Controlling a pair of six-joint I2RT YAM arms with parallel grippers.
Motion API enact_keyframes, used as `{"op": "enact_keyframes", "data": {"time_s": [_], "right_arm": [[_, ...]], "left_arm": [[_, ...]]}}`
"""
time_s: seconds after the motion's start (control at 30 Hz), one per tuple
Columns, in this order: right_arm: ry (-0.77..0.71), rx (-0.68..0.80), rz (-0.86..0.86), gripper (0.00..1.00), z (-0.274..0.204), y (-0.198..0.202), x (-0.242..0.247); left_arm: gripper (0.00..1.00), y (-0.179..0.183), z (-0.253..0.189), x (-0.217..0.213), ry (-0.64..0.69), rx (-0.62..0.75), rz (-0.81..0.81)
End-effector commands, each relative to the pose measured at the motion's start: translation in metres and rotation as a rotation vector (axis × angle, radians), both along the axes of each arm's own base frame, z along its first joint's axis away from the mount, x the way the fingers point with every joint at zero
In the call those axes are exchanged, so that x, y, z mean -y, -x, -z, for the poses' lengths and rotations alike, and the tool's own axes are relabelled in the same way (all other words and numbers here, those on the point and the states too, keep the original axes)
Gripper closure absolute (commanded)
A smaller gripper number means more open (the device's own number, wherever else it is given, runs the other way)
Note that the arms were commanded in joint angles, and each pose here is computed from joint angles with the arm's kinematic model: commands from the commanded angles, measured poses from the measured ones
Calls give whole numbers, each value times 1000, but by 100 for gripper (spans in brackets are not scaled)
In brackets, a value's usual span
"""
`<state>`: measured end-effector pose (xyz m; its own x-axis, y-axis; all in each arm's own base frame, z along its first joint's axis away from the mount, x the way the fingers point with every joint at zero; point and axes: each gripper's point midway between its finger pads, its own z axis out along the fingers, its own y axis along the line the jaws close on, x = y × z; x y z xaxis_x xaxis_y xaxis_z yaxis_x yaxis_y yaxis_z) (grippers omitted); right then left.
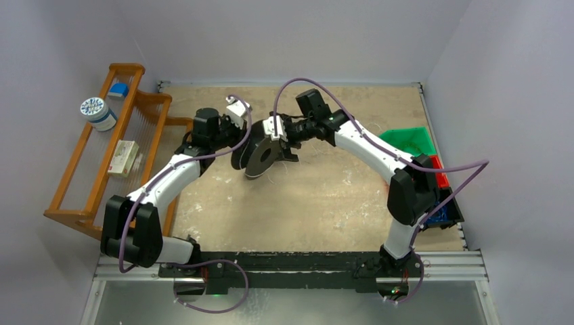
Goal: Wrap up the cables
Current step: Wrap the cable around the cable reel.
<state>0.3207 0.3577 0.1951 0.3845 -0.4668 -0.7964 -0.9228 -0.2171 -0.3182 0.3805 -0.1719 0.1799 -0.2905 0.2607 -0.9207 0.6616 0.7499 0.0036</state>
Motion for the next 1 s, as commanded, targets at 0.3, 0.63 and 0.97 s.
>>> {"op": "enact_keyframes", "data": {"time_s": [0.3,0.63,0.97], "right_arm": [[-190,83,189,1,-46,-23,23],[-253,69,227,1,-22,-32,9],[-373,162,681,1,-78,-83,40]], "left_arm": [[100,-35,-71,-56,245,46,-576],[100,-46,-89,-70,349,-41,-780],[100,-53,-68,-103,246,-124,-1083]]}}
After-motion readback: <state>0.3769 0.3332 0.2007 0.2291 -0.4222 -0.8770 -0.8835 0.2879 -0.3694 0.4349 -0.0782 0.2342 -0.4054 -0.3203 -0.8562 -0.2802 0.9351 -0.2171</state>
